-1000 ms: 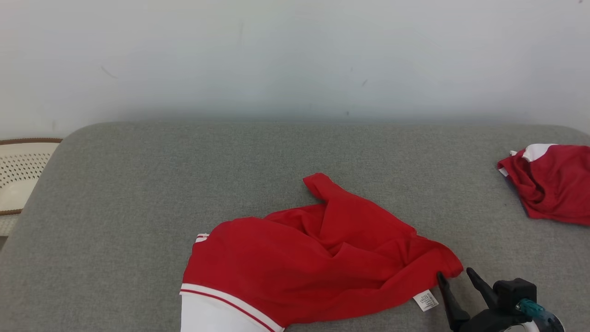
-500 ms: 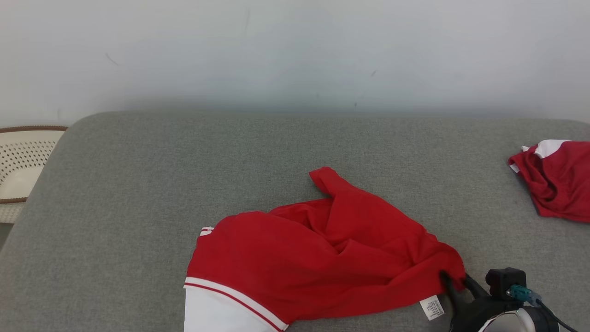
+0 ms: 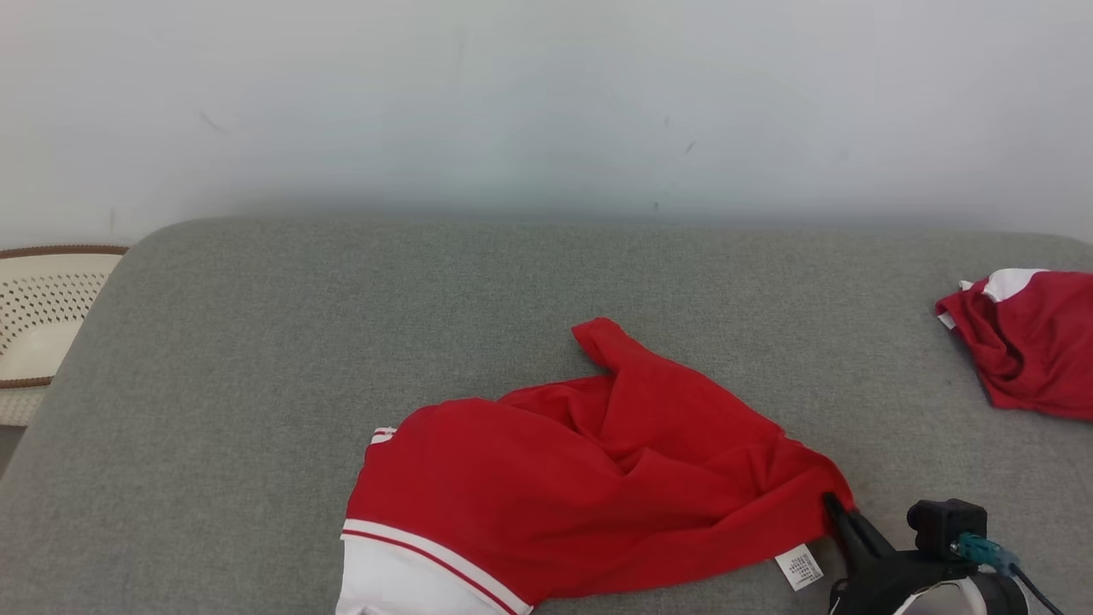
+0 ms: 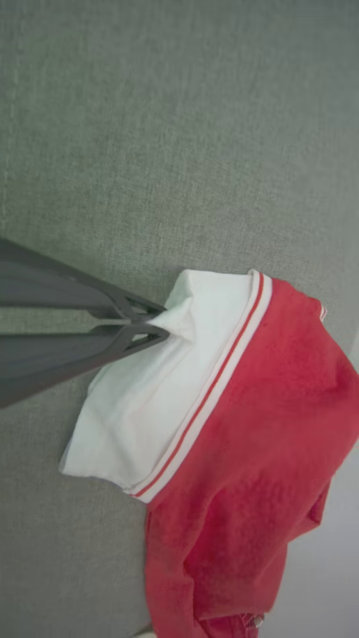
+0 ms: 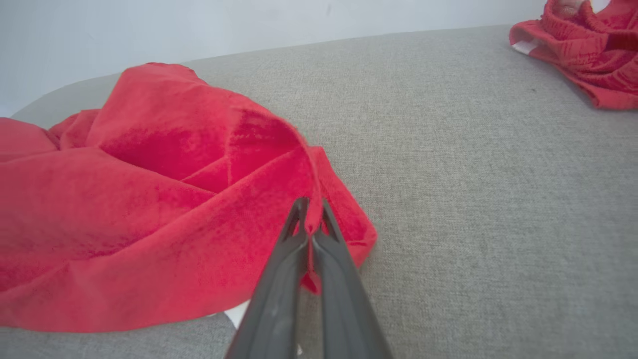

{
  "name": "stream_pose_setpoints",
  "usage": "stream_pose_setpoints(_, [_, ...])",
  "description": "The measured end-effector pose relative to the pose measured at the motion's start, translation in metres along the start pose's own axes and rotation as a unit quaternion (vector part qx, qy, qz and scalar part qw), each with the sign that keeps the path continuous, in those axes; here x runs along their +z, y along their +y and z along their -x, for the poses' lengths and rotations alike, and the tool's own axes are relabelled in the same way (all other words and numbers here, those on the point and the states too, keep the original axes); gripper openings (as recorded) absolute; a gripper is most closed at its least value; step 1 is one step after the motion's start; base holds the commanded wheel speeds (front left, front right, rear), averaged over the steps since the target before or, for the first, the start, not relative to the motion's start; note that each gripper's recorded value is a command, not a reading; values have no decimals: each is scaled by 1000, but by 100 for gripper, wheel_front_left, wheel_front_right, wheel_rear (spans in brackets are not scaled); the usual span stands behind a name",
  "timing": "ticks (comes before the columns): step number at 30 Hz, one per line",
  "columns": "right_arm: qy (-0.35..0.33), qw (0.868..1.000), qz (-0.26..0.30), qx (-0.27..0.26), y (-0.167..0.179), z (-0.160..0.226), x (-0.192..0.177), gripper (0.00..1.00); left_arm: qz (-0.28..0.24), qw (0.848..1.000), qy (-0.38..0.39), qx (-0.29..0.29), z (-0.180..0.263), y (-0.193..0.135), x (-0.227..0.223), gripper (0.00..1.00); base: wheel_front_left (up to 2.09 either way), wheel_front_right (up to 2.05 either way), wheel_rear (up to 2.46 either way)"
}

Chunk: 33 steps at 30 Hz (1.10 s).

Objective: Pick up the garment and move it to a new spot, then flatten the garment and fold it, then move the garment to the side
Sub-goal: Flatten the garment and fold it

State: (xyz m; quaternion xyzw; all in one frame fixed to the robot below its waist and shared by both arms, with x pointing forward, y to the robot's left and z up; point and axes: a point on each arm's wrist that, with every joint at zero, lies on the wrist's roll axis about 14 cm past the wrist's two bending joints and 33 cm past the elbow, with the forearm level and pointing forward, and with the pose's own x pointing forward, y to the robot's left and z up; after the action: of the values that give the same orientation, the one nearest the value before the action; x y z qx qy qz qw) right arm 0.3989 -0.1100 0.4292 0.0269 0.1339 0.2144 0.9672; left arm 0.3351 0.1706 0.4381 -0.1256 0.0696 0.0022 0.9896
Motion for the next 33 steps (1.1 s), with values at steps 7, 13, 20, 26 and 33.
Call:
stream_pose_setpoints(7, [-40,998,-27,35,18,9,25,0,-43,993,-106,-17,-5,-3,69,0,0,0,0])
stream_pose_setpoints(13, [-77,992,-56,79,35,9,71,0,-127,973,-177,-69,-22,-16,132,0,0,0,0])
stream_pose_setpoints(20, [-110,986,-58,113,42,-9,126,0,-193,948,-221,-121,-55,-44,200,0,0,0,0])
stream_pose_setpoints(26, [-135,981,-61,128,35,-49,190,0,-240,932,-238,-133,-105,-55,260,0,0,0,0])
stream_pose_setpoints(33, [-150,977,-112,103,0,-104,258,0,-278,918,-241,-148,-169,-74,305,0,0,0,0])
